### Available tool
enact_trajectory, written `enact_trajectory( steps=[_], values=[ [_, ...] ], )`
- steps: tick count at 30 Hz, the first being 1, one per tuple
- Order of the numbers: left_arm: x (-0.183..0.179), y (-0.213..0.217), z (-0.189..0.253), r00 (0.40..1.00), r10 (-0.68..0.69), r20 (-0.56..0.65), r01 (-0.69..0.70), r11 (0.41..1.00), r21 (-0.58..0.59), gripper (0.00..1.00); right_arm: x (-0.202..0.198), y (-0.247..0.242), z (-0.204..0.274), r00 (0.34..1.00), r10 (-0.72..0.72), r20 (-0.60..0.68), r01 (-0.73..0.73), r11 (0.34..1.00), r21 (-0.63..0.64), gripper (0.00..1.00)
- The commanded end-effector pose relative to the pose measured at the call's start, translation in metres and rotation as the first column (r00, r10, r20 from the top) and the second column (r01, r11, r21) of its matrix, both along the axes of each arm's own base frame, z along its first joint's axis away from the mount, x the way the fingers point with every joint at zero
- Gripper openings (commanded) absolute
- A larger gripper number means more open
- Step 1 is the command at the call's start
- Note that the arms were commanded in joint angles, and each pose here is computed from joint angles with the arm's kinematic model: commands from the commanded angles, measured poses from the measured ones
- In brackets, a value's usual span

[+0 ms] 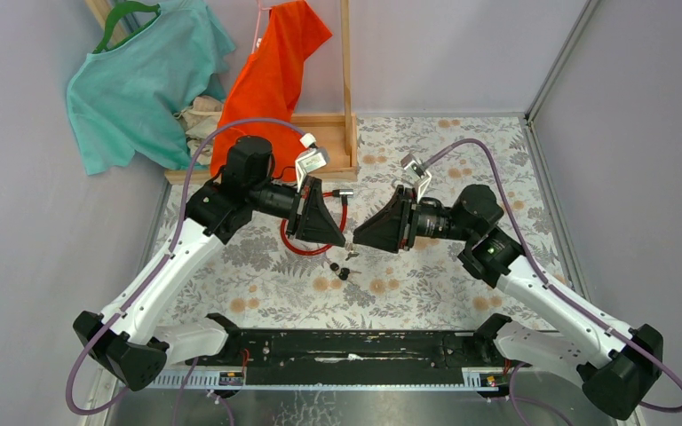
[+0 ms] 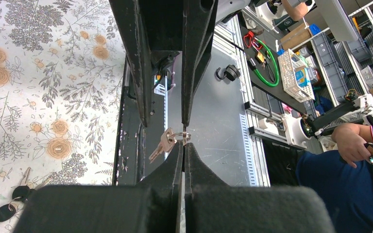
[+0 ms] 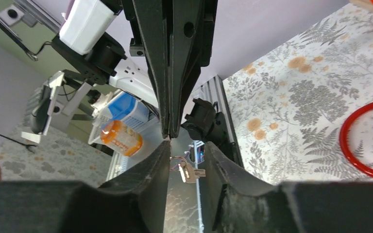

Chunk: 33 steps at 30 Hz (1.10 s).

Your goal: Unlock with the key

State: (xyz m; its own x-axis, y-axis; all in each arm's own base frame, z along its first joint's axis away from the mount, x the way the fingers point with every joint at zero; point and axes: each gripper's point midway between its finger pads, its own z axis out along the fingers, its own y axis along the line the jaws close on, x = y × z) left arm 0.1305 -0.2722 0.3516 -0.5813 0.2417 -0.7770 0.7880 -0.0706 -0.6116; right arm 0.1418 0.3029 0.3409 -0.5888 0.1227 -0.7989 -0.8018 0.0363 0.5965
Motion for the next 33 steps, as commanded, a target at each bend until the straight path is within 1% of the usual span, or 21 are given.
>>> enact_trajectory(
  steps=[1, 3, 6, 7, 8, 9, 10, 11, 13, 14, 16, 20, 24, 28, 32, 33],
  values=[
    [0.007, -0.001, 0.016, 0.997, 0.015, 0.070, -0.012, 0.999, -0.046, 0.00, -0.015, -0.001, 0.020, 0.994, 0.094, 0.054, -0.097, 0.994, 0.056, 0.33],
    [0.009, -0.001, 0.017, 0.997, 0.021, 0.068, -0.018, 0.999, -0.049, 0.00, -0.017, 0.000, 0.019, 0.993, 0.112, 0.049, -0.115, 0.992, 0.058, 0.30],
    [0.012, -0.001, 0.017, 0.998, 0.036, 0.061, -0.033, 0.998, -0.047, 0.00, -0.019, 0.000, 0.018, 0.992, 0.121, 0.047, -0.124, 0.990, 0.061, 0.28],
    [0.013, -0.001, 0.016, 0.998, 0.039, 0.058, -0.036, 0.998, -0.047, 0.00, -0.019, 0.000, 0.017, 0.991, 0.124, 0.044, -0.127, 0.990, 0.060, 0.30],
    [0.014, -0.001, 0.016, 0.998, 0.044, 0.055, -0.041, 0.998, -0.046, 0.00, -0.019, 0.000, 0.016, 0.991, 0.125, 0.040, -0.127, 0.990, 0.058, 0.36],
    [0.015, -0.001, 0.016, 0.998, 0.047, 0.051, -0.045, 0.998, -0.045, 0.00, -0.019, 0.000, 0.016, 0.992, 0.123, 0.039, -0.125, 0.990, 0.059, 0.46],
    [0.016, -0.001, 0.016, 0.998, 0.047, 0.052, -0.045, 0.998, -0.046, 0.00, -0.017, 0.000, 0.016, 0.993, 0.109, 0.033, -0.111, 0.992, 0.061, 0.53],
    [0.016, -0.001, 0.015, 0.998, 0.048, 0.051, -0.046, 0.998, -0.045, 0.00, -0.015, 0.000, 0.016, 0.995, 0.093, 0.029, -0.094, 0.994, 0.063, 0.55],
    [0.016, -0.002, 0.015, 0.998, 0.049, 0.049, -0.047, 0.998, -0.045, 0.00, -0.014, -0.002, 0.016, 0.996, 0.075, 0.045, -0.078, 0.995, 0.059, 0.49],
    [0.017, -0.002, 0.015, 0.998, 0.051, 0.049, -0.049, 0.998, -0.046, 0.00, -0.013, -0.002, 0.017, 0.996, 0.071, 0.049, -0.074, 0.995, 0.061, 0.43],
    [0.017, -0.002, 0.015, 0.997, 0.056, 0.051, -0.053, 0.997, -0.046, 0.00, -0.013, -0.002, 0.016, 0.996, 0.075, 0.047, -0.077, 0.995, 0.056, 0.36],
    [0.019, -0.003, 0.014, 0.997, 0.059, 0.045, -0.057, 0.997, -0.047, 0.00, -0.012, 0.001, 0.012, 0.996, 0.089, 0.031, -0.091, 0.994, 0.058, 0.26],
    [0.020, -0.003, 0.013, 0.997, 0.065, 0.045, -0.063, 0.997, -0.045, 0.00, -0.009, 0.004, 0.013, 0.996, 0.082, 0.025, -0.084, 0.993, 0.080, 0.07],
    [0.020, -0.003, 0.012, 0.997, 0.065, 0.042, -0.063, 0.997, -0.043, 0.00, -0.003, 0.004, 0.012, 0.999, 0.049, 0.015, -0.050, 0.995, 0.087, 0.00],
    [0.020, -0.002, 0.010, 0.996, 0.072, 0.044, -0.071, 0.997, -0.035, 0.00, 0.000, 0.002, 0.009, 1.000, 0.021, 0.006, -0.022, 0.996, 0.088, 0.00],
    [0.022, -0.002, 0.008, 0.996, 0.077, 0.046, -0.076, 0.997, -0.029, 0.02, 0.000, 0.002, 0.007, 1.000, 0.017, 0.002, -0.017, 0.996, 0.083, 0.00]
  ],
)
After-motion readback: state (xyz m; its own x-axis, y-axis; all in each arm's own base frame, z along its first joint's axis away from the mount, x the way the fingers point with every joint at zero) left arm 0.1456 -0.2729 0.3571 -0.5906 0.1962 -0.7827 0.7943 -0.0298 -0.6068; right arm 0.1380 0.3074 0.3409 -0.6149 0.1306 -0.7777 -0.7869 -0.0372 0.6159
